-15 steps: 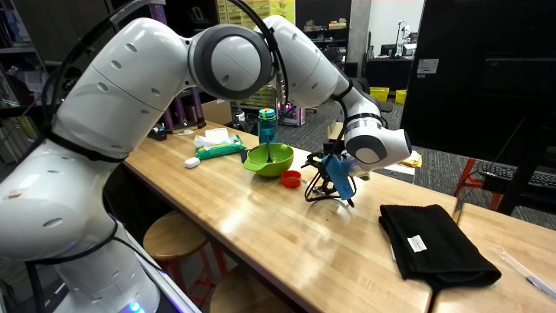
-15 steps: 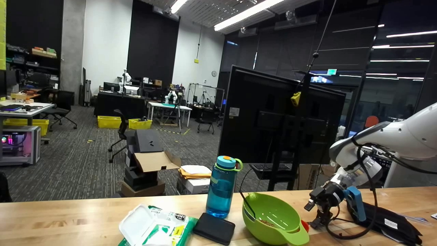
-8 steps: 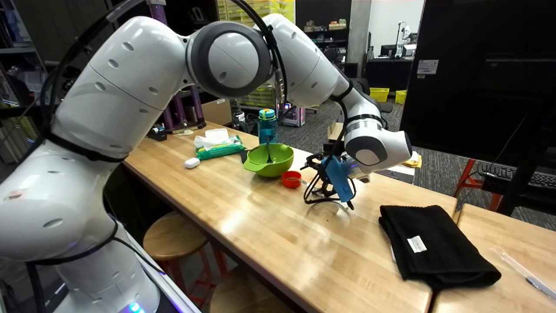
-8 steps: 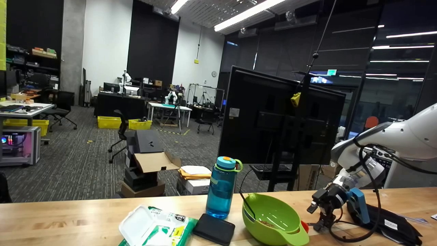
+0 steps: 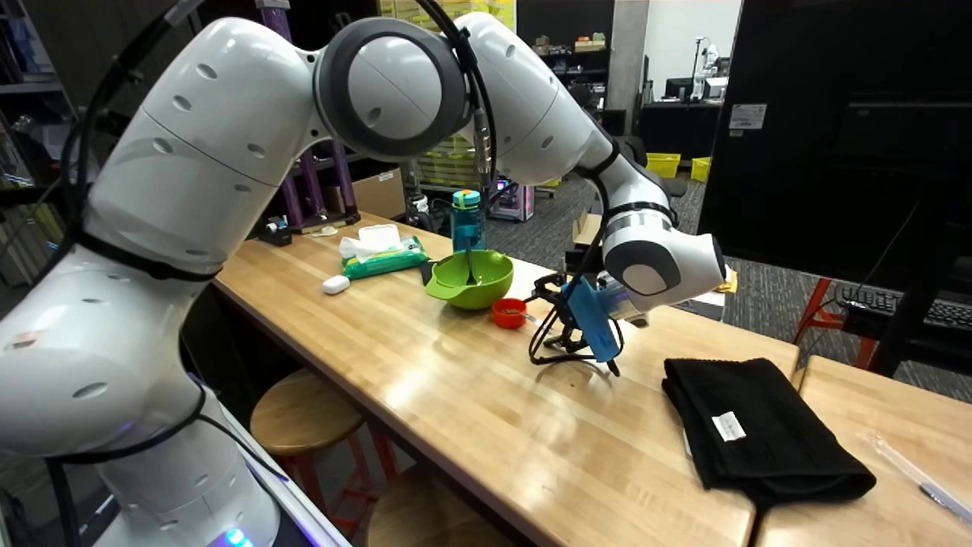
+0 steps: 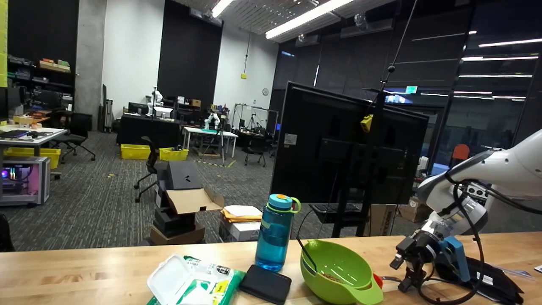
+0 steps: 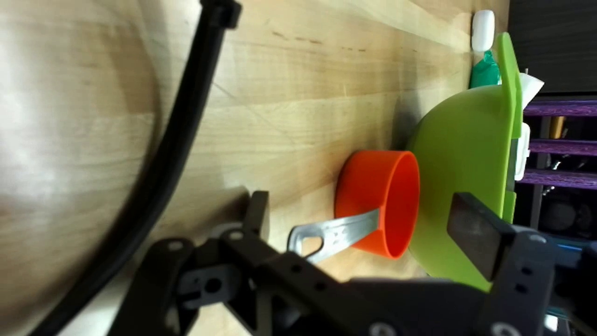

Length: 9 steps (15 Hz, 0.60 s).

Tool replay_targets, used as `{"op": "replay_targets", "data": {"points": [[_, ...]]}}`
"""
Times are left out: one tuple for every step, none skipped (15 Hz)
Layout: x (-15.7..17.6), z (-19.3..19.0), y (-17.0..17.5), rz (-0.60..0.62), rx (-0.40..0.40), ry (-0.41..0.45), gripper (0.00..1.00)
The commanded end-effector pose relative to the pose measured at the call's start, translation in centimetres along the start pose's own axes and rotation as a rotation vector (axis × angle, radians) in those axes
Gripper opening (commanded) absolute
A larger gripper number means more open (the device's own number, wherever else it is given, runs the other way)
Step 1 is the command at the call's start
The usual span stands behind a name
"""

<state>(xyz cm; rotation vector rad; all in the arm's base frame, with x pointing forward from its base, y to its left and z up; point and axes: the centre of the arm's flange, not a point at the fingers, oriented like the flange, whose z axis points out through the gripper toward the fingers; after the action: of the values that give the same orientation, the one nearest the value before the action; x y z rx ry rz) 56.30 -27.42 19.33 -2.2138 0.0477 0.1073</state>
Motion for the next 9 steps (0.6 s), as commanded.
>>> {"op": "replay_targets", "data": {"points": [[-1.8,0.7,-0.4,-0.017,-0.018,-0.019,1.0],[-1.6,0.8,-0.4,-0.024,-0.018,-0.018,1.0],[-1.4,0.8,-0.3,-0.036,-0.019,-0.019,1.0],[-1.3,0.9,-0.4,-0.041,-0.018,-0.019,1.0],[-1.1,0.9,-0.5,-0.046,-0.02,-0.02,1.0],[-0.9,0.9,-0.5,-0.054,-0.022,-0.021,1.0],[-0.8,0.9,-0.6,-0.058,-0.02,-0.023,1.0],[-0.6,0.9,-0.6,-0.062,-0.02,-0.023,1.0],[-0.5,0.9,-0.7,-0.066,-0.019,-0.024,1.0]]}}
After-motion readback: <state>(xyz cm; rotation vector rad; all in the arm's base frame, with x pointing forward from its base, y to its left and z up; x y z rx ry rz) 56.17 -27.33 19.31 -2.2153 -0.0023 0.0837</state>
